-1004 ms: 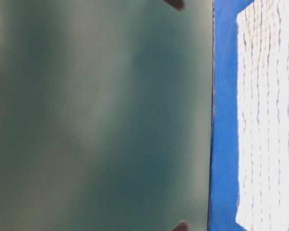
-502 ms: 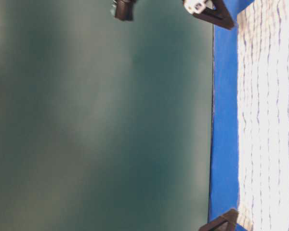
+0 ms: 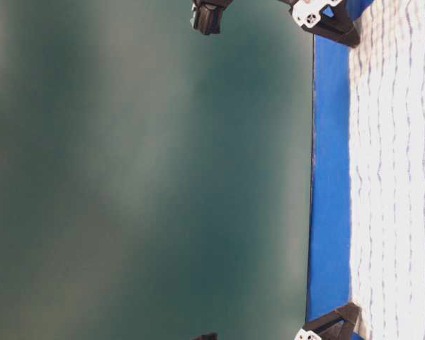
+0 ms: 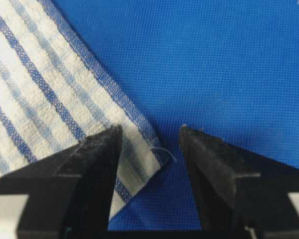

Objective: Fold the blue towel.
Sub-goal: 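Move both grippers to the towel's far corners and grasp them, then lift the far corners and fold them toward the near edge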

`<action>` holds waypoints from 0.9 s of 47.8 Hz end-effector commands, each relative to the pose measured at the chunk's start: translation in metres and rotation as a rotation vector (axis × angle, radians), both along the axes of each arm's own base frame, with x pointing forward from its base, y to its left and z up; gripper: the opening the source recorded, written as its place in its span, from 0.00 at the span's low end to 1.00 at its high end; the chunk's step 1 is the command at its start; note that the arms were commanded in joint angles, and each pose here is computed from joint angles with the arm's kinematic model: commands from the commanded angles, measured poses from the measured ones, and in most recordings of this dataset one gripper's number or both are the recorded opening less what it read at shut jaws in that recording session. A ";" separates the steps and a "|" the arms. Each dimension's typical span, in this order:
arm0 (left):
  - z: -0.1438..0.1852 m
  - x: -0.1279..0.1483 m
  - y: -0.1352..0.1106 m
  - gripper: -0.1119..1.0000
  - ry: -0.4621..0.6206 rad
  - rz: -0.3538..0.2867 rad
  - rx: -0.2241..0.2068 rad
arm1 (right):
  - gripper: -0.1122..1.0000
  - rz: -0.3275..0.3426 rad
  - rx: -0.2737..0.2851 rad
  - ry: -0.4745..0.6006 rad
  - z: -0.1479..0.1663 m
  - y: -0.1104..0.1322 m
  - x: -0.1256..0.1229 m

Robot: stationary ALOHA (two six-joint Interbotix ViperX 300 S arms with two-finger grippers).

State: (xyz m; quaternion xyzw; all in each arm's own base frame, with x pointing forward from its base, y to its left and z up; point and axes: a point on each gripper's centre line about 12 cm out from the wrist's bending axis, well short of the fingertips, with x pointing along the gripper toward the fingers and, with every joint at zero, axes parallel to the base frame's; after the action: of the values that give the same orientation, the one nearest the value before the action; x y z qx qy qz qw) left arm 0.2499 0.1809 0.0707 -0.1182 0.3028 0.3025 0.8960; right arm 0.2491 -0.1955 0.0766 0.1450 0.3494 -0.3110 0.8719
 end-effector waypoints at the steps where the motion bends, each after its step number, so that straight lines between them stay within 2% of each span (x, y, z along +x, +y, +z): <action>1: 0.004 0.002 0.002 0.77 -0.005 -0.001 0.006 | 0.59 -0.004 -0.012 -0.012 0.003 -0.004 0.001; 6: 0.001 0.000 0.001 0.53 0.016 -0.003 -0.007 | 0.47 0.008 -0.012 -0.004 0.003 -0.002 0.002; 12: 0.001 0.002 -0.003 0.22 0.024 -0.021 -0.004 | 0.16 0.024 -0.012 0.001 0.002 0.002 0.003; 15: 0.000 0.004 -0.004 0.13 0.024 -0.026 -0.004 | 0.14 0.027 -0.011 0.003 0.002 0.003 0.004; 27: 0.002 0.004 -0.006 0.13 0.022 -0.033 -0.001 | 0.14 0.025 -0.009 -0.010 0.004 0.004 0.005; 43: 0.024 0.007 -0.005 0.13 -0.031 -0.041 0.046 | 0.14 0.023 -0.059 -0.088 0.035 0.007 0.005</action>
State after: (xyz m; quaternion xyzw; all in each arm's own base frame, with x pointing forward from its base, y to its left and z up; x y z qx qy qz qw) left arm 0.2537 0.1753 0.0814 -0.1042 0.3045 0.2893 0.9015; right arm 0.2518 -0.1887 0.0975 0.1341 0.3247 -0.3036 0.8857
